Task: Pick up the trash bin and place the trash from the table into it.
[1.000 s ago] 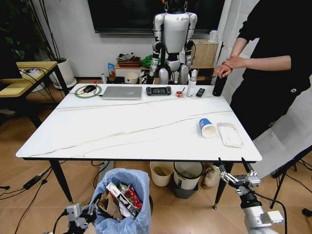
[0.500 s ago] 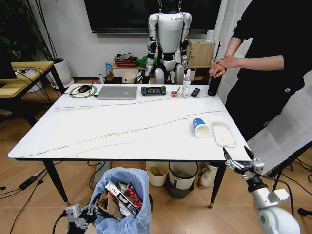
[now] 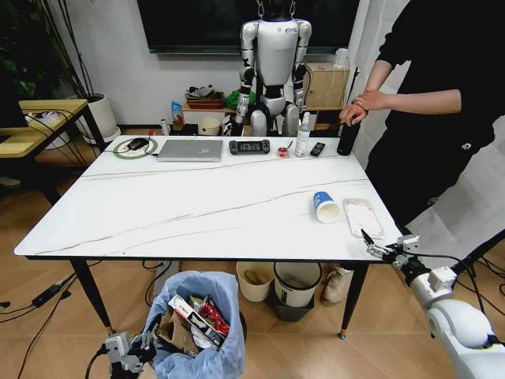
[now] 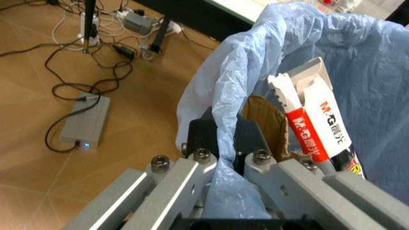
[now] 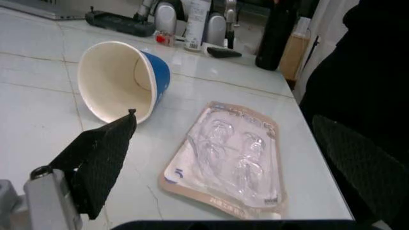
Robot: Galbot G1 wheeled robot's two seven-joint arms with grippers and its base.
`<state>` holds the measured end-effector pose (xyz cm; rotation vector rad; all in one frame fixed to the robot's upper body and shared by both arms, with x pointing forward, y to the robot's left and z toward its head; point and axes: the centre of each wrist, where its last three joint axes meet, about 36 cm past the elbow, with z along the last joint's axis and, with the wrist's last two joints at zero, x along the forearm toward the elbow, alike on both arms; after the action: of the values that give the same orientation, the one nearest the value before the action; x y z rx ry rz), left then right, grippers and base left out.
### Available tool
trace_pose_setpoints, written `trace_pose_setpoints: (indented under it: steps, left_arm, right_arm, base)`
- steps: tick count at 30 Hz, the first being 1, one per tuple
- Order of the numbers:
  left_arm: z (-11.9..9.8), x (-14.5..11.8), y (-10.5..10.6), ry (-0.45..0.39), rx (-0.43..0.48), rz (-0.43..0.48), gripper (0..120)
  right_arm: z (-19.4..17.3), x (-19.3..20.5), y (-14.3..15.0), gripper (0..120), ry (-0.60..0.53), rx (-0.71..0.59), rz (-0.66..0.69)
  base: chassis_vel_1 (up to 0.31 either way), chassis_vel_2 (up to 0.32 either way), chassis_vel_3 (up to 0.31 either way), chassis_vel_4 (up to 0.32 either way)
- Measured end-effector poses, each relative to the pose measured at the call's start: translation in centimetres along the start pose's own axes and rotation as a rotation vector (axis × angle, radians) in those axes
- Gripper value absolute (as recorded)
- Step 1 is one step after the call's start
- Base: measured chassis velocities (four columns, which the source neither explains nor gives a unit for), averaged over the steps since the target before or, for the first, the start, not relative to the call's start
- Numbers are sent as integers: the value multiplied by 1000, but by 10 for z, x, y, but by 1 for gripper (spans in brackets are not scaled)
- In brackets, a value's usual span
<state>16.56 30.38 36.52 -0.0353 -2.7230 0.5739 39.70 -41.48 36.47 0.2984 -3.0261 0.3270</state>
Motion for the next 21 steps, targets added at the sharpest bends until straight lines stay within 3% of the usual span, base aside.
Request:
trace_pose_setpoints:
  steps: [13, 17, 21]
  left_arm:
    - [-6, 1, -10, -26, -4, -2, 0]
    - [-6, 0, -11, -29, -3, -2, 0]
    - [-7, -1, -14, -32, 1, 0, 0]
  right_arm:
    - [3, -35, -19, 98, 82, 0, -61]
    - [8, -38, -29, 92, 114, 7, -62]
    - [12, -39, -37, 74, 145, 9, -67]
  base:
    - [0, 0, 0, 0]
    - [0, 0, 0, 0]
    - [0, 0, 0, 0]
